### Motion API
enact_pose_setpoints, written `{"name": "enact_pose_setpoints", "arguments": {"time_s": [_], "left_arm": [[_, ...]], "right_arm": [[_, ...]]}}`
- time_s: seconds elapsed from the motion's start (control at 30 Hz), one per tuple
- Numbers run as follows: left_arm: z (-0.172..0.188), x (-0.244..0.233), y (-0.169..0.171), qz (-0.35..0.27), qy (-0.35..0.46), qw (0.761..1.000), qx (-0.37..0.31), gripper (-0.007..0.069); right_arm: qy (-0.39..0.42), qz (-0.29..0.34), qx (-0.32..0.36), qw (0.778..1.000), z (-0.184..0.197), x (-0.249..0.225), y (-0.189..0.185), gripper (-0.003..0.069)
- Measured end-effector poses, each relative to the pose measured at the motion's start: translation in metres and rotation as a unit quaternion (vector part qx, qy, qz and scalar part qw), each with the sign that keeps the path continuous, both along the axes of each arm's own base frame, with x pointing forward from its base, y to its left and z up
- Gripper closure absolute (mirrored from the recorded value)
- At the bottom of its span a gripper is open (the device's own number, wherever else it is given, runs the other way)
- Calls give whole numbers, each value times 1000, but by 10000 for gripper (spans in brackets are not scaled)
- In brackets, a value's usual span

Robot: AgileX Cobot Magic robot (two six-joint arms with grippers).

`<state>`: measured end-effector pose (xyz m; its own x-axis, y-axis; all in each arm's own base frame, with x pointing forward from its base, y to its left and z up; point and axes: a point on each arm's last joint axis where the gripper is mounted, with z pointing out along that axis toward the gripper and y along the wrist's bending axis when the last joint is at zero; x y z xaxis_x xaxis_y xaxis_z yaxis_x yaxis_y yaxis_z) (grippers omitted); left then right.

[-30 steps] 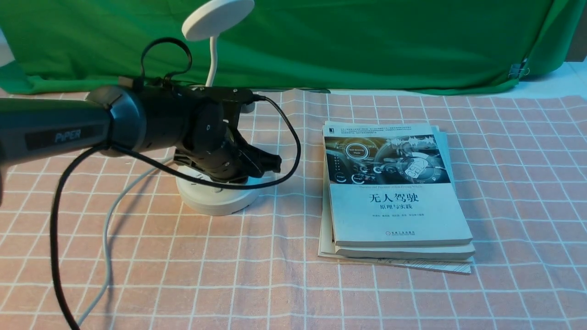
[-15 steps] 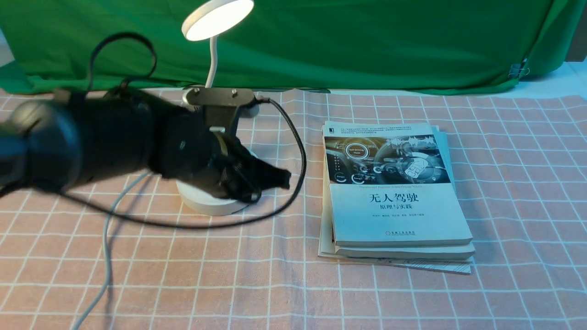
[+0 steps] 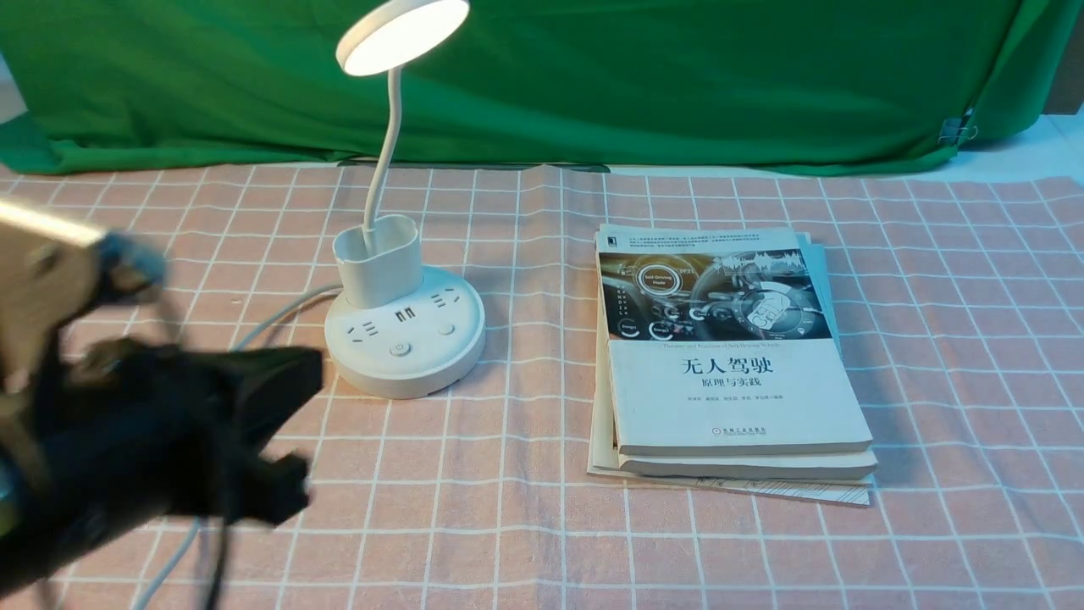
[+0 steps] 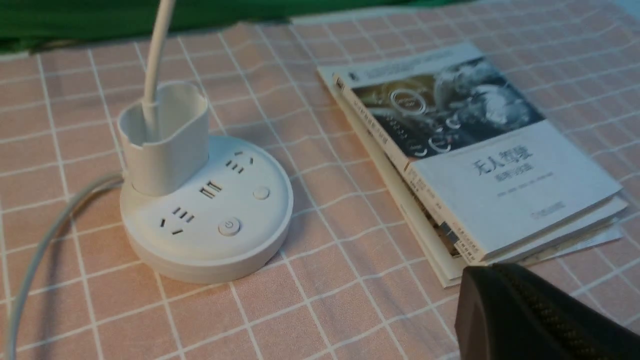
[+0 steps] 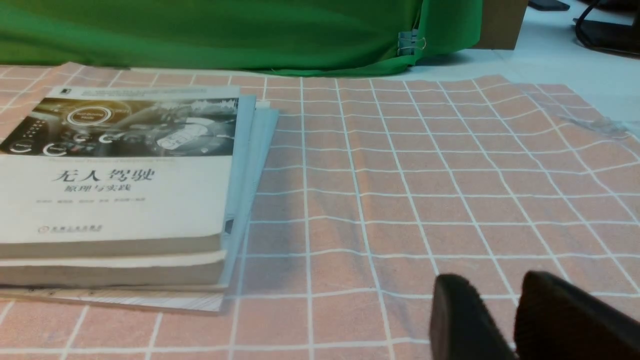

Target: Turn on the table lamp on the pink coffee tablecloth with your hand.

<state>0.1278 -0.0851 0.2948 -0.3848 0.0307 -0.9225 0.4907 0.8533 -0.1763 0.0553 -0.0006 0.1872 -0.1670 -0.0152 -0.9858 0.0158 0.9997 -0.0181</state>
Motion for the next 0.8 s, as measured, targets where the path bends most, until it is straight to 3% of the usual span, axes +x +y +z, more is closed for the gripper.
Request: {"name": "enact_pose_setpoints", "arguments": {"time_s": [0.33, 0.8], "left_arm": [[-18, -64, 42, 3, -88, 992, -86, 623], [-30, -70, 48, 11, -120, 989, -81, 623]], "right_arm": [[0, 0, 0, 1000, 0, 0, 0, 421], [0, 0, 0, 1000, 0, 0, 0, 421]]}}
